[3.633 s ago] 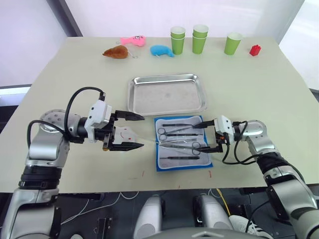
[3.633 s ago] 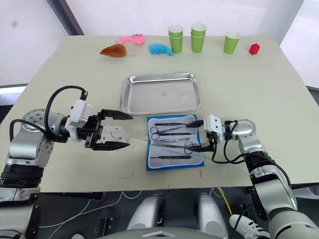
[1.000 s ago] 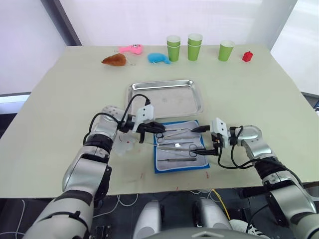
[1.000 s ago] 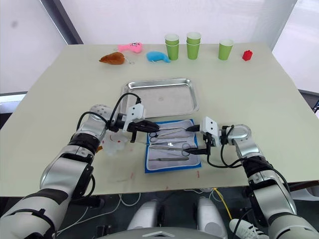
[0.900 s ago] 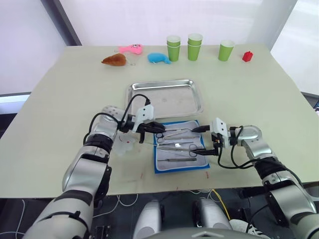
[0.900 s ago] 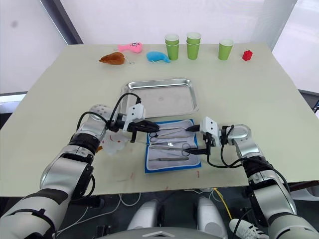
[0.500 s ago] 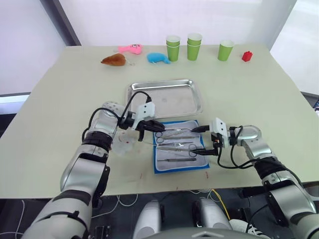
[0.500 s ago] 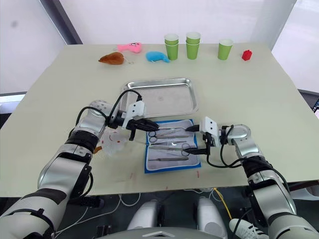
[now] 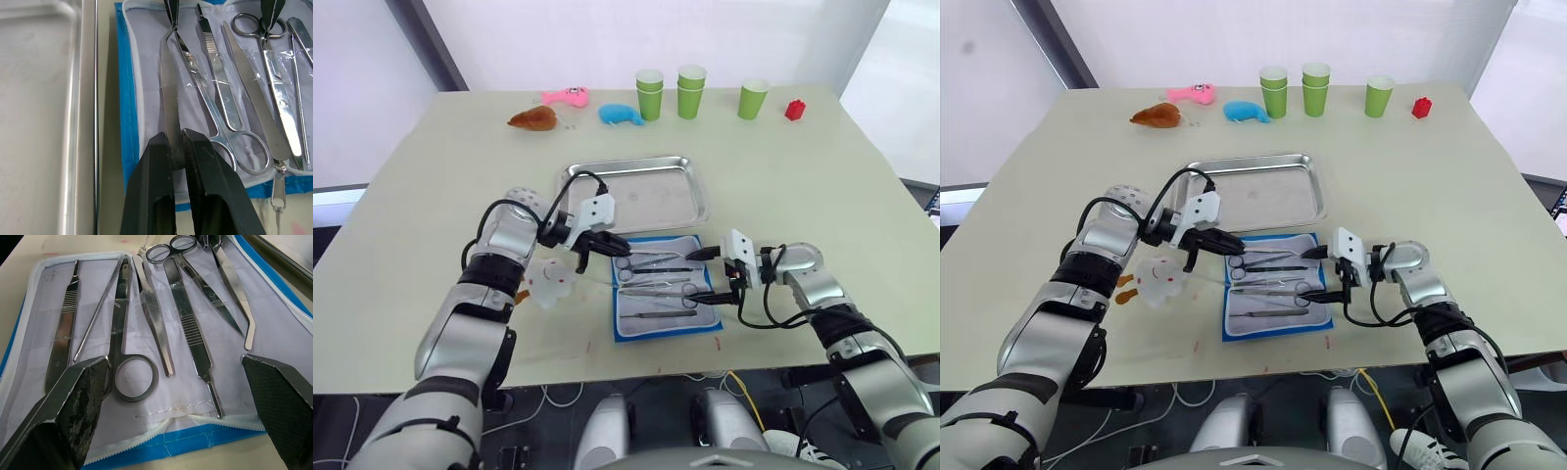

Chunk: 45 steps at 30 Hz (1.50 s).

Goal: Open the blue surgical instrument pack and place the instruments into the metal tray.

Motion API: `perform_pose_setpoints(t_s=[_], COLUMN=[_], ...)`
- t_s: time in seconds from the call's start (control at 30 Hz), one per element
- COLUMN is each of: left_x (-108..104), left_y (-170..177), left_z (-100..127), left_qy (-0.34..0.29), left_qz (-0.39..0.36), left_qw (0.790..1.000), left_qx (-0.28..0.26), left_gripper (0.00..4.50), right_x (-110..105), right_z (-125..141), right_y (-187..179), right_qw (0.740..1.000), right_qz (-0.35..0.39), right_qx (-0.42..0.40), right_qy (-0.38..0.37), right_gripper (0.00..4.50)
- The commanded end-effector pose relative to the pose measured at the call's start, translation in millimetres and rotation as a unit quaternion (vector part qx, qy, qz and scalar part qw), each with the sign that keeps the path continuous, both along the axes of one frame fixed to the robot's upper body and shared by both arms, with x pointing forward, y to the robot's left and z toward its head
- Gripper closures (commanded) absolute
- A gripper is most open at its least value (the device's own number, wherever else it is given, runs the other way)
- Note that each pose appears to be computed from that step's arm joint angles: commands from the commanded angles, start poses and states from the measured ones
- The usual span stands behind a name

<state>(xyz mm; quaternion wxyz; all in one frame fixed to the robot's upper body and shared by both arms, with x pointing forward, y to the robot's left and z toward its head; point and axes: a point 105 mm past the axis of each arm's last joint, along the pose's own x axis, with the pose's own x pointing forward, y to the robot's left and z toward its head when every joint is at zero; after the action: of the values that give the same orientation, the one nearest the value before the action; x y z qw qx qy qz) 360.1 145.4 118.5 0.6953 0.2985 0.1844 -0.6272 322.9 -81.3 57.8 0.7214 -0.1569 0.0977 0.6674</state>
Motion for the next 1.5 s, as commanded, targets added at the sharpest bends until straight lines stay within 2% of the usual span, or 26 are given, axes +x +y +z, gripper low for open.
perform_pose_setpoints(t_s=[0.03, 0.5, 0.77, 1.5], left_x=[0.3, -1.4, 6.7, -8.1], left_y=[5.4, 17.4, 13.0, 35.1], left_z=[19.2, 38.2, 44.9, 62.6], left_qy=[-0.025, -0.045, -0.08, -0.075], left_qz=[0.0, 0.019, 0.039, 0.041], left_qw=[1.0, 0.999, 0.996, 0.996], left_qx=[-0.008, 0.003, -0.013, 0.022], left_gripper=[4.45, 4.45, 4.45, 4.45], right_x=[-30.8, -32.5, -33.3, -33.9], right_z=[-74.6, -75.7, -75.8, -75.9], right_y=[-21.5, -20.8, -19.0, -18.0], right_qw=[0.984, 0.982, 0.982, 0.982], right_qz=[-0.01, -0.011, -0.01, -0.009], right_qx=[-0.134, -0.136, -0.135, -0.133], right_qy=[0.119, 0.128, 0.129, 0.131], right_gripper=[0.0, 0.0, 0.0, 0.0])
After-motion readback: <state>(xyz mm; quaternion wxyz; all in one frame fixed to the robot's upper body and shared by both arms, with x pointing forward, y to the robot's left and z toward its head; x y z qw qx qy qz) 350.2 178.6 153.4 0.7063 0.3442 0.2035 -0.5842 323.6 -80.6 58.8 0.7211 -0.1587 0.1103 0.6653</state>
